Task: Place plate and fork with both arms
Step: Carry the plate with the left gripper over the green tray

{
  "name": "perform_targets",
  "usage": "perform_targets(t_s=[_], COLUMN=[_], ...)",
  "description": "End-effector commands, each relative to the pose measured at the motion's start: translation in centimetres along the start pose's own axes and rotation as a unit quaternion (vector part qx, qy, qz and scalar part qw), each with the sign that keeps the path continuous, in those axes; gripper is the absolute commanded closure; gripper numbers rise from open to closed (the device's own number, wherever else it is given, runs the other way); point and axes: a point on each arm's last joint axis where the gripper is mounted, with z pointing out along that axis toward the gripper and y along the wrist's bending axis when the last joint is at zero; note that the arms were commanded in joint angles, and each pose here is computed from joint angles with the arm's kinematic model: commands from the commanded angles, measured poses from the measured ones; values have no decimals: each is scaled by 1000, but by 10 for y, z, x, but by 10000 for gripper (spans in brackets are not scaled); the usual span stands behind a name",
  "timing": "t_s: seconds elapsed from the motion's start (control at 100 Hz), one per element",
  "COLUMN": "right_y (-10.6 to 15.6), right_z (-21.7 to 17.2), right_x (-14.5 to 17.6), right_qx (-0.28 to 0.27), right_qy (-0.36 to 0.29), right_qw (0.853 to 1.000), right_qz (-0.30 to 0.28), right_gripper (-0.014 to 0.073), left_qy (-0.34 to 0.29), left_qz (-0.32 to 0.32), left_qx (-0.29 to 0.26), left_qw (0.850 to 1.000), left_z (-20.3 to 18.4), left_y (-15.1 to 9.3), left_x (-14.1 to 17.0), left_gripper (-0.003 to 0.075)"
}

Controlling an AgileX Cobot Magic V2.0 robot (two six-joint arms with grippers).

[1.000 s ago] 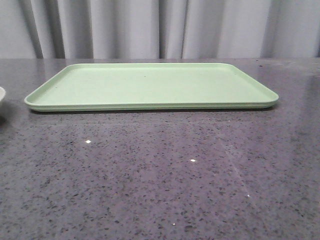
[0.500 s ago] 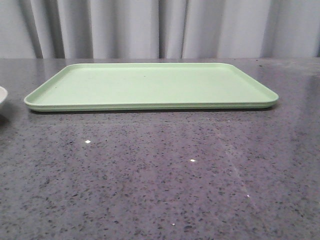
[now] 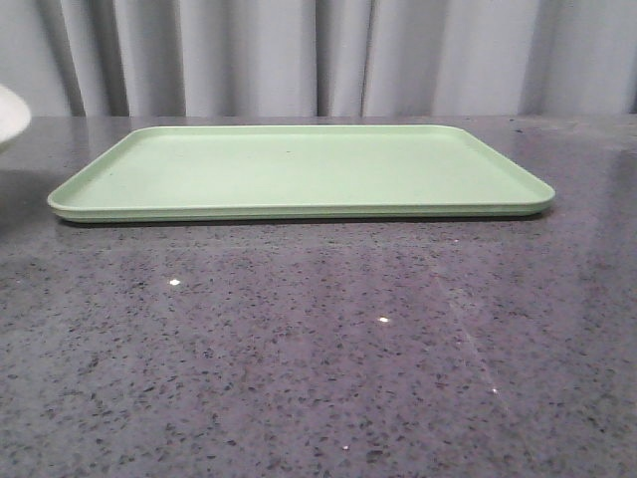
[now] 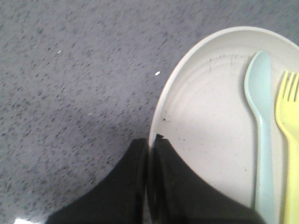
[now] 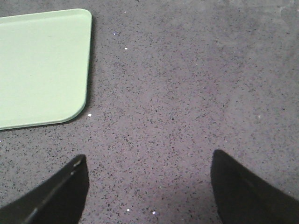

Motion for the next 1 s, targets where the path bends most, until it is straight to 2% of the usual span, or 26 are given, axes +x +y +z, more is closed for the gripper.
perform_targets(t_s=[0.0, 0.17, 0.35, 0.64, 0.79, 0.99], right_y=[3, 3, 3, 3, 3, 3], right_z=[-5, -5, -5, -5, -5, -5], right_x=[-15, -15, -15, -15, -15, -14], right_qx=[-9, -9, -9, -9, -9, -7], right_qy=[-44, -44, -44, -43, -43, -36], right_qw=[999, 999, 999, 999, 999, 999], right_qz=[-3, -3, -3, -3, -2, -2], right_gripper=[46, 46, 46, 46, 46, 46], left_qy=[-74, -99, -72, -44, -30, -15], left_qz=[-10, -7, 10, -5, -18, -32], left_qx=[48, 102, 159, 243, 267, 272], left_qw=[996, 990, 985, 969, 963, 962], left_z=[-21, -19, 6, 45, 67, 90], left_y=[-16, -41, -79, -147, -179, -201], left_x=[-20, -29, -30, -18, -1, 16], left_gripper=[741, 741, 741, 741, 741, 741])
